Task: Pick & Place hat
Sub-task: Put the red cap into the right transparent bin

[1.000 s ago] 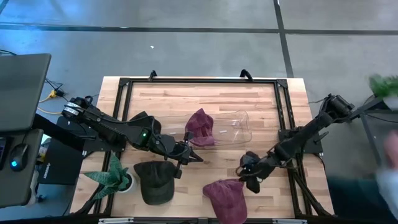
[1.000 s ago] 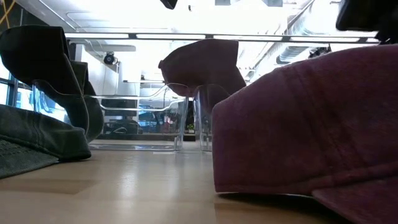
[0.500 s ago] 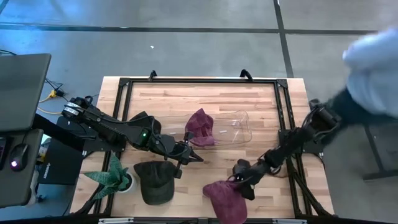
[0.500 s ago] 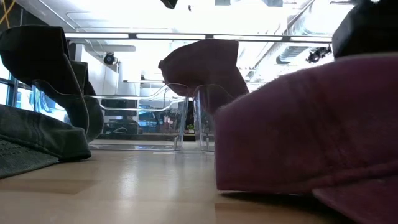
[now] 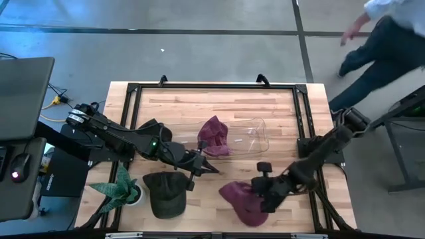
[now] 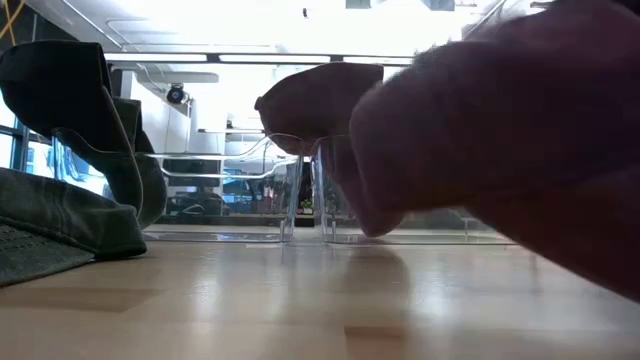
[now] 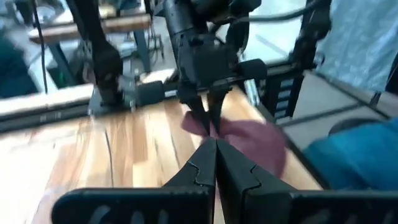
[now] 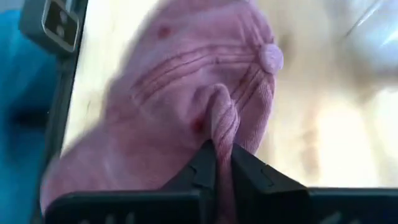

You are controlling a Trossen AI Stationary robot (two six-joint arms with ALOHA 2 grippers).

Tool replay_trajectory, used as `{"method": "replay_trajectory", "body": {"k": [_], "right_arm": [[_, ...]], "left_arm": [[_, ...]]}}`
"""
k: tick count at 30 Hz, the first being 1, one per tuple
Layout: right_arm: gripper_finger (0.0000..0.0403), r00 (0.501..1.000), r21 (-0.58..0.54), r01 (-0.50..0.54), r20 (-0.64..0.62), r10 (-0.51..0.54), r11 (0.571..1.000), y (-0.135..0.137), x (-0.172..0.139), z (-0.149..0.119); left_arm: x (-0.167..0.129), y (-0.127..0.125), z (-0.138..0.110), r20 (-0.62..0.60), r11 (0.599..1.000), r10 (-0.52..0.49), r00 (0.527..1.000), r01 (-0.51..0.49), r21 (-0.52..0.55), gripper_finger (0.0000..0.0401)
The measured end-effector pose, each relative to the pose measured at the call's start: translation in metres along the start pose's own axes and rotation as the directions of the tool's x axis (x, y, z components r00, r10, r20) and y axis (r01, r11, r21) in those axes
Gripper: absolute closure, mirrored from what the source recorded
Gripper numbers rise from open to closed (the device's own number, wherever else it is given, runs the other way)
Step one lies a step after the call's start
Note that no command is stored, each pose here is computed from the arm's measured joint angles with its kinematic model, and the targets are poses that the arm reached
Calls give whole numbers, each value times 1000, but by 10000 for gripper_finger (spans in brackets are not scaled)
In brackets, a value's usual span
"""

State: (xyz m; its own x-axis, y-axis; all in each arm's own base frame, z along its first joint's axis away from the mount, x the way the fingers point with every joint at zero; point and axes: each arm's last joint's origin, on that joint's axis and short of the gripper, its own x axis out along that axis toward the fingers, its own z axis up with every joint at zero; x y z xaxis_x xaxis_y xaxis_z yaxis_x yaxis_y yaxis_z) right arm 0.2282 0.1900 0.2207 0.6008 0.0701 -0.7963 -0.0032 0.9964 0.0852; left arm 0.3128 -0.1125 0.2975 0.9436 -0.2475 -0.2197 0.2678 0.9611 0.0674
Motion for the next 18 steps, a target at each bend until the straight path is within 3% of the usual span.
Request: {"method": "replay_trajectory", "body": {"k": [3, 7, 12, 18], "right_arm": [[394, 986, -111, 124, 125, -110, 986, 13, -28, 10], [382, 931, -190, 266, 305, -200, 945, 30, -46, 12], [396, 882, -223, 348, 406, -238, 911, 38, -51, 6], [381, 833, -235, 401, 495, -246, 885, 45, -55, 12]], "left_arm": [[0, 0, 8, 79, 1000, -14, 997, 13, 19, 400], [-1, -2, 15, 159, 995, -89, 983, 82, 51, 378], [16, 3, 5, 176, 998, -57, 983, 61, -17, 290], [49, 10, -6, 191, 978, -93, 977, 125, -165, 174]]}}
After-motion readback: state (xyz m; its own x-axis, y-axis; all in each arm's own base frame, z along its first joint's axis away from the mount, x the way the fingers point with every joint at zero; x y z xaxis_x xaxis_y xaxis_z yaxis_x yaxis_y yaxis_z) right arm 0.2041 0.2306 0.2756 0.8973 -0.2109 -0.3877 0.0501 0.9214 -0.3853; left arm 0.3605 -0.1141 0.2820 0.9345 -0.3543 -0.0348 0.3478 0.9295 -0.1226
